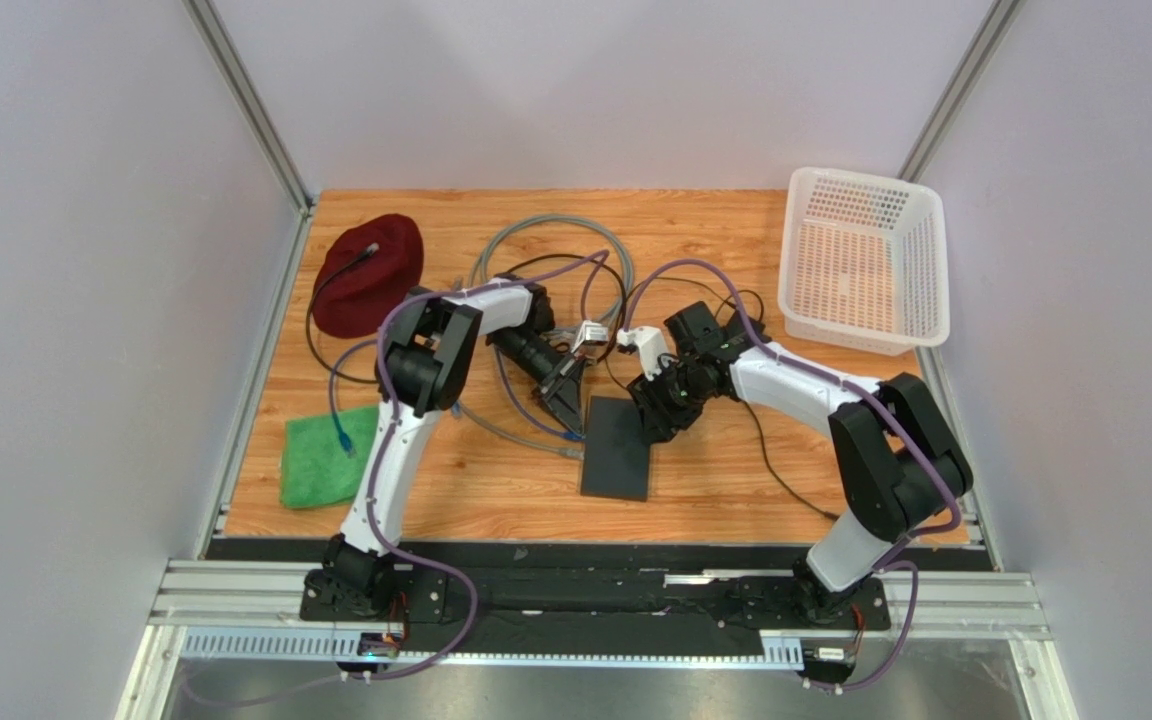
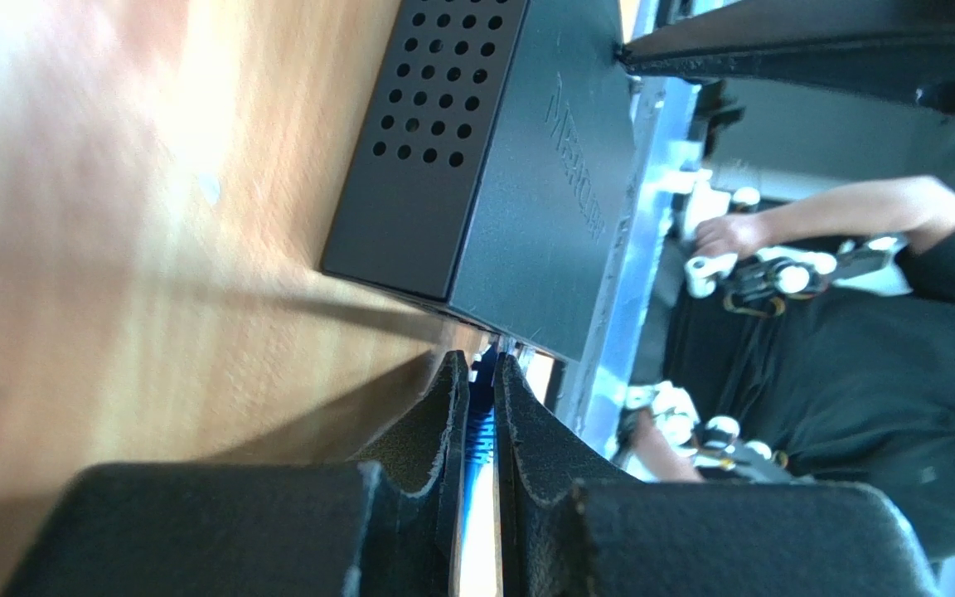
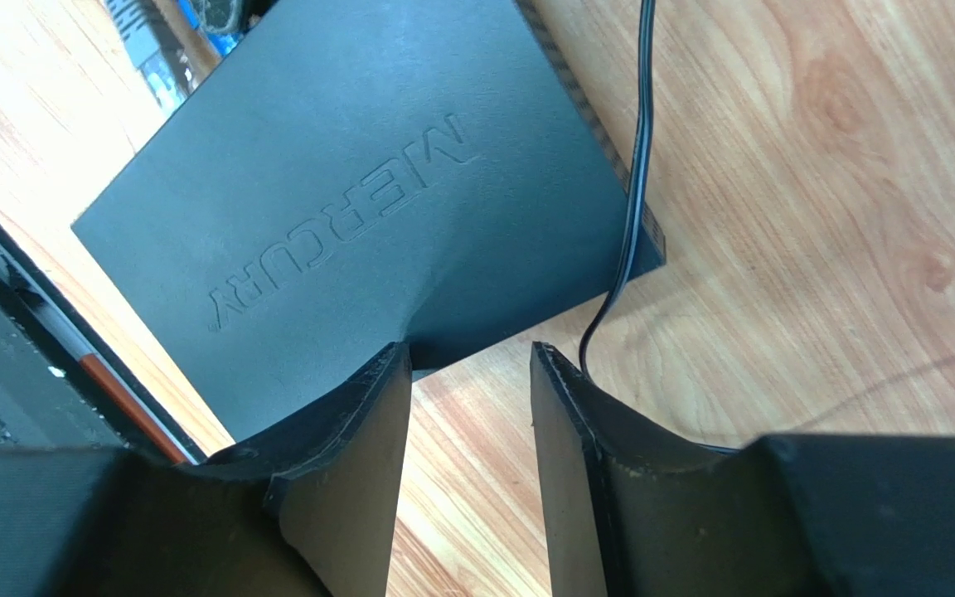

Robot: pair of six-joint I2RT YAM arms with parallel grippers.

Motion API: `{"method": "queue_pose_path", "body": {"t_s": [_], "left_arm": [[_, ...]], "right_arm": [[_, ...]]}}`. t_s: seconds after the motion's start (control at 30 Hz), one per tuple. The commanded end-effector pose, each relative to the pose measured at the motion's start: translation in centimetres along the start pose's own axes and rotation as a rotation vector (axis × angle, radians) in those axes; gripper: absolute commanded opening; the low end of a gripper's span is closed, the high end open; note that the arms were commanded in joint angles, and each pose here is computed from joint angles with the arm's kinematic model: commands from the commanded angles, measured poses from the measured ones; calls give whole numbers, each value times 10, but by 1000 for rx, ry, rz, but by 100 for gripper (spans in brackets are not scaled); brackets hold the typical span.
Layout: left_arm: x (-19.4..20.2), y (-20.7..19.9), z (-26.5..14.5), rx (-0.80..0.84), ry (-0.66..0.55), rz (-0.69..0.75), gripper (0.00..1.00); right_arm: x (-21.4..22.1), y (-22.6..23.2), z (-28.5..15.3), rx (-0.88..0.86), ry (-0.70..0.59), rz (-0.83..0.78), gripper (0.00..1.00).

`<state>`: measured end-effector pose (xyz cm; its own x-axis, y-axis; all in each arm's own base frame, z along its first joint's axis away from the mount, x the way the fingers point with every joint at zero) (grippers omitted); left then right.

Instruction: Pull the plug from the switch port

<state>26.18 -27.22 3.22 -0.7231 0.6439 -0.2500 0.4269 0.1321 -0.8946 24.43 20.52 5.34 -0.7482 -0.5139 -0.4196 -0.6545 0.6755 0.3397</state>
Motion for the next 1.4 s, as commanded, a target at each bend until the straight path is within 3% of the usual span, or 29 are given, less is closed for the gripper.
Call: {"method": "queue_pose_path", "body": {"t_s": [0.0, 0.13, 0.3, 0.4, 0.67, 0.87, 1.0, 1.37], "left_arm": [[-1, 4, -12, -48, 95, 57, 0], [11, 7, -13, -58, 139, 27, 0], [10, -6, -2, 47, 41, -50, 0], [14, -6, -2, 43, 59, -64, 0], [11, -6, -19, -17, 119, -45, 0], [7, -6, -23, -81, 63, 23, 0], [16, -6, -31, -79, 128, 24, 0], [-63, -58, -100, -223, -85, 268, 0]], "right_arm": [[10, -7, 3, 31, 36, -8, 44], [9, -8, 2, 38, 30, -16, 44], [7, -8, -1, 44, 25, -37, 44], [7, -9, -1, 45, 24, -41, 44], [7, -8, 0, 40, 28, -42, 44], [6, -9, -2, 44, 22, -44, 44], [6, -9, -3, 46, 16, -45, 44], [2, -10, -8, 60, -1, -70, 44]]}}
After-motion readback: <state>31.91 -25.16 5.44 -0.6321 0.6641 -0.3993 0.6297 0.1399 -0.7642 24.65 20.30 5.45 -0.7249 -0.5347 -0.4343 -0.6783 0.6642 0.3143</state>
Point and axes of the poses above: each gripper's point midway between its finger pads, its own z axis out along the fingers, its own y axis along the line the jaws close on, x = y × z, the point moved 2 cm from there along -z, back along the fingers, and after that the axes turned 7 degrees about z, right-handed, at the moved point
